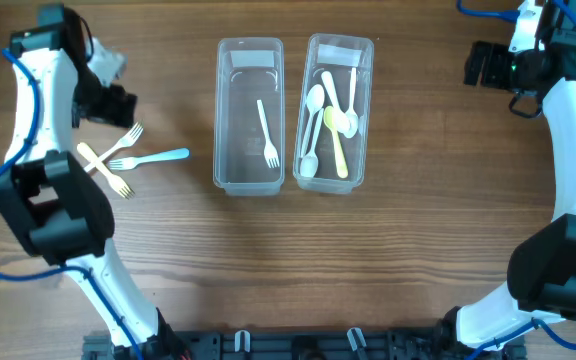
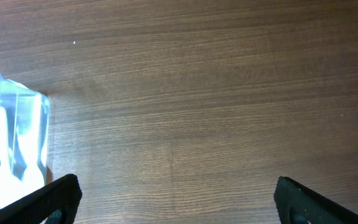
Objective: Pack container
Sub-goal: 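Return left gripper to the forks and grasp another white fork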
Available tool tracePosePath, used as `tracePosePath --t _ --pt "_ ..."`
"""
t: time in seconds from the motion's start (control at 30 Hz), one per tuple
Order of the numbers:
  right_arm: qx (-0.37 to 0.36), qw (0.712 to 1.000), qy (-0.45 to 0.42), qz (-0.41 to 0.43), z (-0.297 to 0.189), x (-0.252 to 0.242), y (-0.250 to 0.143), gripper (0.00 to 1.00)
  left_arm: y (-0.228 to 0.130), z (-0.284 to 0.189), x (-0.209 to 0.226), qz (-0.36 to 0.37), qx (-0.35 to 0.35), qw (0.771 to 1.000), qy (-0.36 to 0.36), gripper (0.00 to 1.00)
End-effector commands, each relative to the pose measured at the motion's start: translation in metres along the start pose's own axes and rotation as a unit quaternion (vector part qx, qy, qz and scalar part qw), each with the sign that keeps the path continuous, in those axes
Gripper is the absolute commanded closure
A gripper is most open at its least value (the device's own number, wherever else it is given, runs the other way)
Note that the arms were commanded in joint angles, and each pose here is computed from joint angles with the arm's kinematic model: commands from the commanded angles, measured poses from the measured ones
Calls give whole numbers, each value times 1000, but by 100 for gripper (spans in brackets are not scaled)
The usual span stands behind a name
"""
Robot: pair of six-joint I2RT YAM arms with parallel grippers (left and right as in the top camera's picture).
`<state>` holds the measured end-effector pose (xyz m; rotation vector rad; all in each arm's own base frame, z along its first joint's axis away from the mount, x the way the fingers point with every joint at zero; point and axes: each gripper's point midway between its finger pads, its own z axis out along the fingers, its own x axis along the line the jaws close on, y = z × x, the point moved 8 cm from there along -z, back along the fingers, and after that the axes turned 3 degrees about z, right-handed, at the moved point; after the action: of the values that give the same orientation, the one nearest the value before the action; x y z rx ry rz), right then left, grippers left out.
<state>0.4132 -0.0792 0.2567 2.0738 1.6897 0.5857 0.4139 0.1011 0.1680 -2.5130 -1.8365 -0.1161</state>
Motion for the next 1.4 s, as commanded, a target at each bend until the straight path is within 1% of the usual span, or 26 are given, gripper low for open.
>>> tracePosePath --t 0.0,0.07,0.13,0.3,0.37,0.63,0.8,0.97,1.17,1.27,1.37 --pt "-19 1000 -4 -11 -12 1 6 0 -12 23 -7 79 35 995 -49 7" --pt "-19 1000 -4 -11 -12 1 6 0 -13 27 -12 77 14 993 -91 6" --pt "-19 1000 -4 -11 -12 1 6 0 -15 30 -11 92 3 990 -107 7" --pt "-19 1000 -4 -11 -12 1 6 0 -21 42 7 108 -12 989 -97 10" --pt "-19 1000 -4 -11 -12 1 6 0 -22 45 13 103 -17 990 -93 11" --pt "-19 1000 -4 -11 -12 1 6 0 -9 54 21 143 -53 986 -72 13" --pt "-19 1000 -4 -11 -12 1 6 0 -10 71 19 143 -37 985 -90 15" --pt "-19 1000 -4 -11 -12 1 6 0 -10 86 16 144 -25 984 -103 21" --pt "-19 1000 -4 -11 -12 1 6 0 -5 97 19 144 -32 984 -97 28" --pt "-19 1000 -4 -11 -12 1 6 0 -5 106 18 143 -25 984 -103 33" --pt "-19 1000 -4 -11 -12 1 6 0 -7 110 16 140 -18 984 -109 35"
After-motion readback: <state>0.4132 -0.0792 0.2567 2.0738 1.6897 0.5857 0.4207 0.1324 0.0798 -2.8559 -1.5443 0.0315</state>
